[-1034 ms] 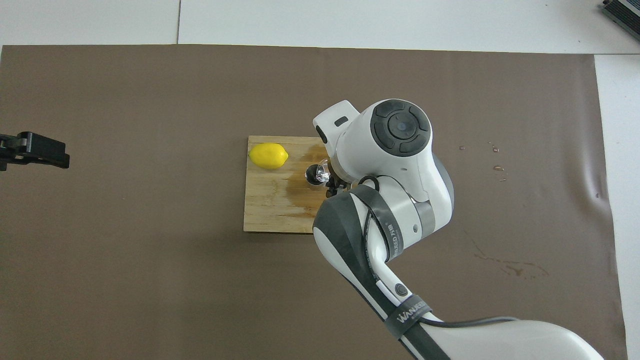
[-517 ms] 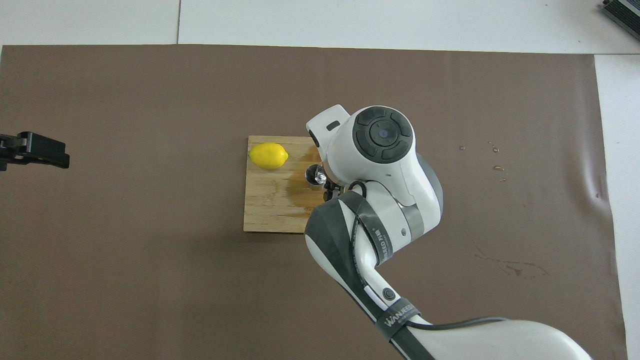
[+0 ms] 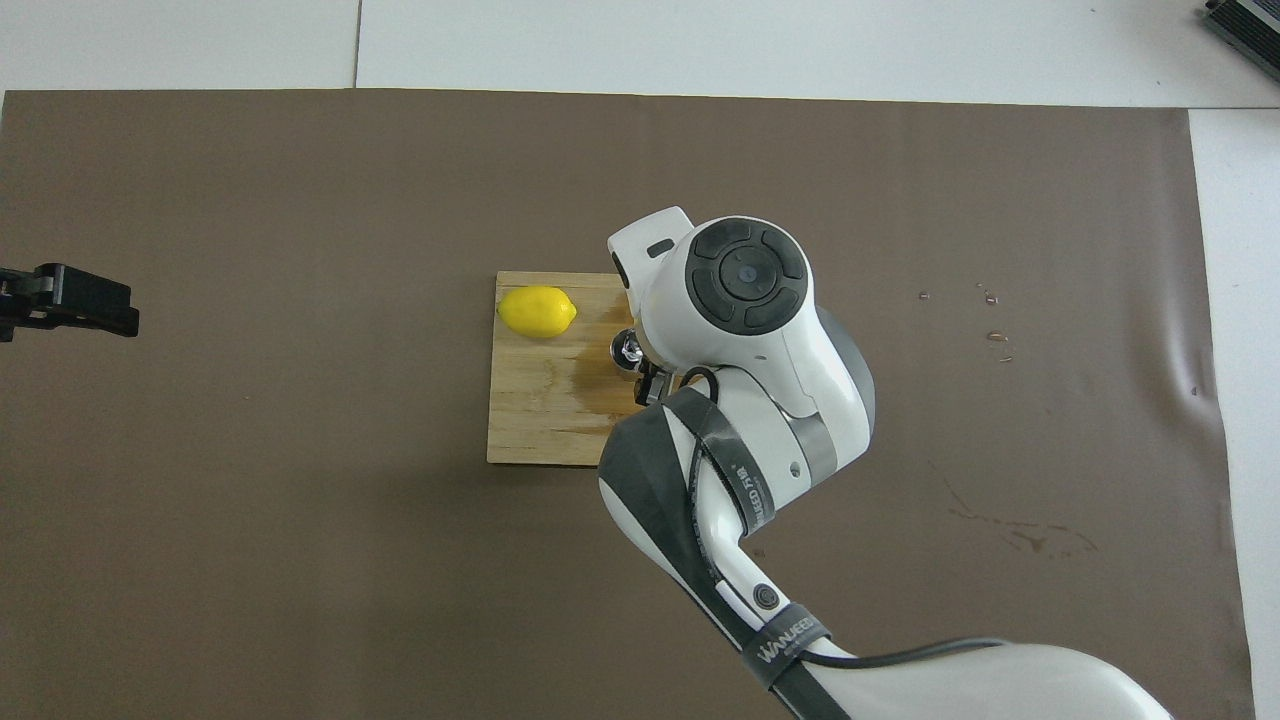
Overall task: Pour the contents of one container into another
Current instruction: 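Hold the clear glass tipped over the metal cup to pour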
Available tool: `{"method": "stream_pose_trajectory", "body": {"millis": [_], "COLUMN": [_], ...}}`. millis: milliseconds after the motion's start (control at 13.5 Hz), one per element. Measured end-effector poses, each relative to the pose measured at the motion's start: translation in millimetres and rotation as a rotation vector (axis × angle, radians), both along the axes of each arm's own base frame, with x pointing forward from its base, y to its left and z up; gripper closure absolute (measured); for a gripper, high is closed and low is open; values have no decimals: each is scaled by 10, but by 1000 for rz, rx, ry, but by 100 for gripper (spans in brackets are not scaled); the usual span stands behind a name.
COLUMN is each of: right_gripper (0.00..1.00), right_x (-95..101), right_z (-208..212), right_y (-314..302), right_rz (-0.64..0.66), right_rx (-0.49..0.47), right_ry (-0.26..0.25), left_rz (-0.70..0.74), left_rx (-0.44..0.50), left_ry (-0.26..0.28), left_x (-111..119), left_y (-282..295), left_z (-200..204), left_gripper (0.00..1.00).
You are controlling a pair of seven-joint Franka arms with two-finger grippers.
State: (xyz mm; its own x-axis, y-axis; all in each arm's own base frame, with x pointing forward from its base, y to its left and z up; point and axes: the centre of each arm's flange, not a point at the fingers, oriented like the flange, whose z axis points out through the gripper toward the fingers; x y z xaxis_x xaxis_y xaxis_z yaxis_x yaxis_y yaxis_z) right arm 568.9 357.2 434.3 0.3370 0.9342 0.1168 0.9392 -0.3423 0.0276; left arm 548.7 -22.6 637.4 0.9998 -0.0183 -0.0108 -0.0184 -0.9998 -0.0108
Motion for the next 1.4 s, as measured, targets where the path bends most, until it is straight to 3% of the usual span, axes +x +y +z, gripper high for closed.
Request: {"method": "stream_pose_trajectory", "body": {"millis": [443,1403], "right_gripper": [51,51], "right_x": [54,-64], "right_z": [20,-25], "right_y": [3,194], "right_rz": [-119,-69], "right_rx": [-15,-52], "right_ry": [-53,-71], "left_rz": [0,0], "left_rx": [0,0], "left_ry": [0,0], "left_x": [0,0], "left_y": [0,0], "left_z": [0,0], "left_gripper": [0,0]}}
